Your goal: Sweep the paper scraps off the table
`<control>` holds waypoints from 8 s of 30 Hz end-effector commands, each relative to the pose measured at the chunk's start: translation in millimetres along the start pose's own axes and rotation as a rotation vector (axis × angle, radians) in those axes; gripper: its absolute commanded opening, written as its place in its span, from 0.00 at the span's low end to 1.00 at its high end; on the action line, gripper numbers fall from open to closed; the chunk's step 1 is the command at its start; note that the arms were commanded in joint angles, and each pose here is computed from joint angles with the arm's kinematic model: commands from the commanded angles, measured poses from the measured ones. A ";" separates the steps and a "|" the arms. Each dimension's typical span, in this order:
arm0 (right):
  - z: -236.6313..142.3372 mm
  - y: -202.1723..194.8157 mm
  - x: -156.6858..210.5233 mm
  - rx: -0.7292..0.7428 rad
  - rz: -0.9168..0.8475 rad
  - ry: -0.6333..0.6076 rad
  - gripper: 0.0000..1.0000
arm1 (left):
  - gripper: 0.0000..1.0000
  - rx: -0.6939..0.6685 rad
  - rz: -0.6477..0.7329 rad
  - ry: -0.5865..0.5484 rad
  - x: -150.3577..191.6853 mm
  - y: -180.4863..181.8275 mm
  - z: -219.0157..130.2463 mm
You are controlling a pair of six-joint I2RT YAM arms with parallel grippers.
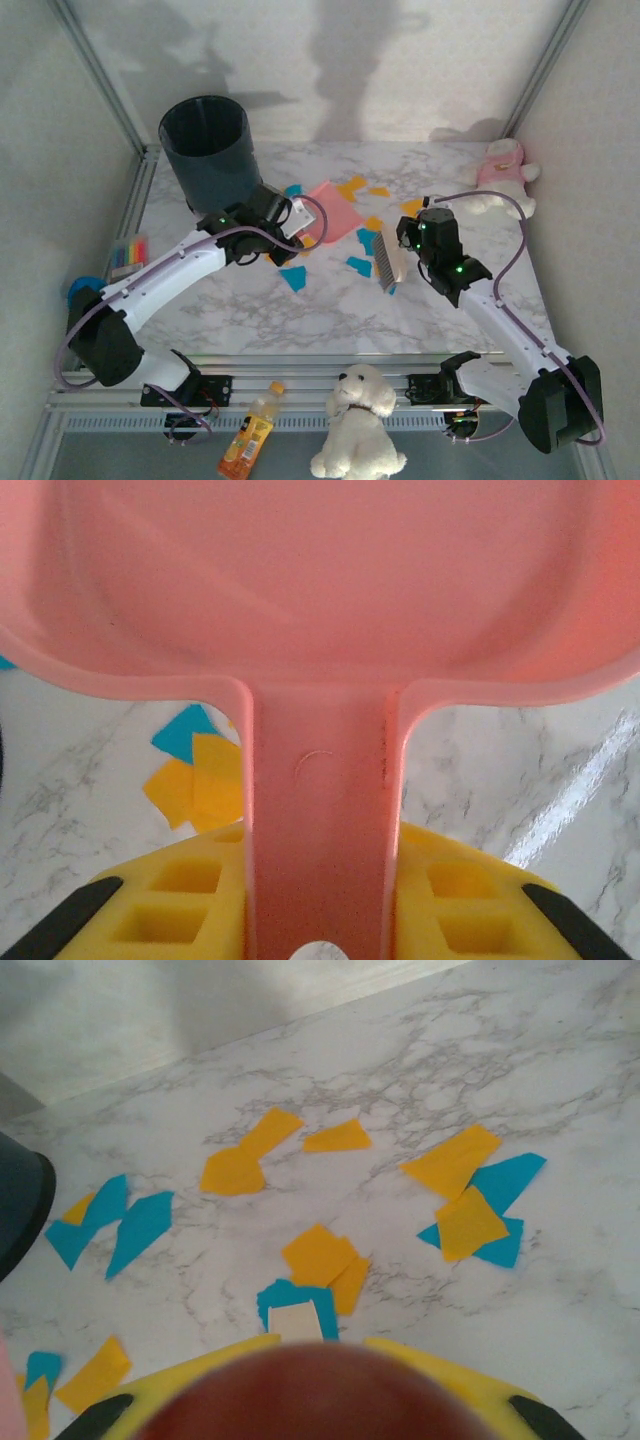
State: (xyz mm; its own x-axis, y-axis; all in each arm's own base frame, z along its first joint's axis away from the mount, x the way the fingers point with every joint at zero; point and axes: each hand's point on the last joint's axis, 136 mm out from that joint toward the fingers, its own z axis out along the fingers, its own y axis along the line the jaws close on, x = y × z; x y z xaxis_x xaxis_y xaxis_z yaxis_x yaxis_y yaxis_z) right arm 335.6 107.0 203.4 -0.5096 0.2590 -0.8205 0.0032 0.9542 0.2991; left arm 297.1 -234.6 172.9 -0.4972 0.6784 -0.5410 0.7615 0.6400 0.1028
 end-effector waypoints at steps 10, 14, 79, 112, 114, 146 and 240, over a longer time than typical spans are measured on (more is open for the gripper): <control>28.3 4.9 -56.3 -0.070 0.137 -0.069 0.00 | 0.00 0.088 0.180 0.146 41.8 -28.9 16.6; 50.9 4.1 -67.5 -0.062 0.235 -0.058 0.00 | 0.00 0.105 0.183 0.189 53.4 -32.8 23.2; 48.7 4.4 -81.5 0.108 -0.322 -0.175 0.00 | 0.00 0.265 0.217 0.347 93.9 -62.6 31.3; 86.6 20.2 -15.0 0.008 -0.495 -0.046 0.00 | 0.00 0.238 0.203 0.443 88.4 -50.6 56.3; 85.1 21.8 -10.5 -0.006 -0.486 -0.042 0.00 | 0.00 0.235 0.201 0.453 89.4 -50.3 58.4; 61.3 70.6 32.7 -0.177 -0.429 0.040 0.00 | 0.00 0.198 0.143 0.487 77.6 -42.4 86.1; -0.6 54.1 69.1 0.204 -0.099 -0.046 0.00 | 0.00 0.284 0.277 0.467 106.2 -65.4 54.2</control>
State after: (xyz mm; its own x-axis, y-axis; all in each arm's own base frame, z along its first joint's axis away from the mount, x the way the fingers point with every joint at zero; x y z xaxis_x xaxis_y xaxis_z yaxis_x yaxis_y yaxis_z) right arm 294.3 155.9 163.8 -0.4685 0.1534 -0.8700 0.1912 0.9791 0.0697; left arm 231.6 -228.3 63.7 -0.3588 0.9253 -0.1225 0.9334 0.3564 -0.0415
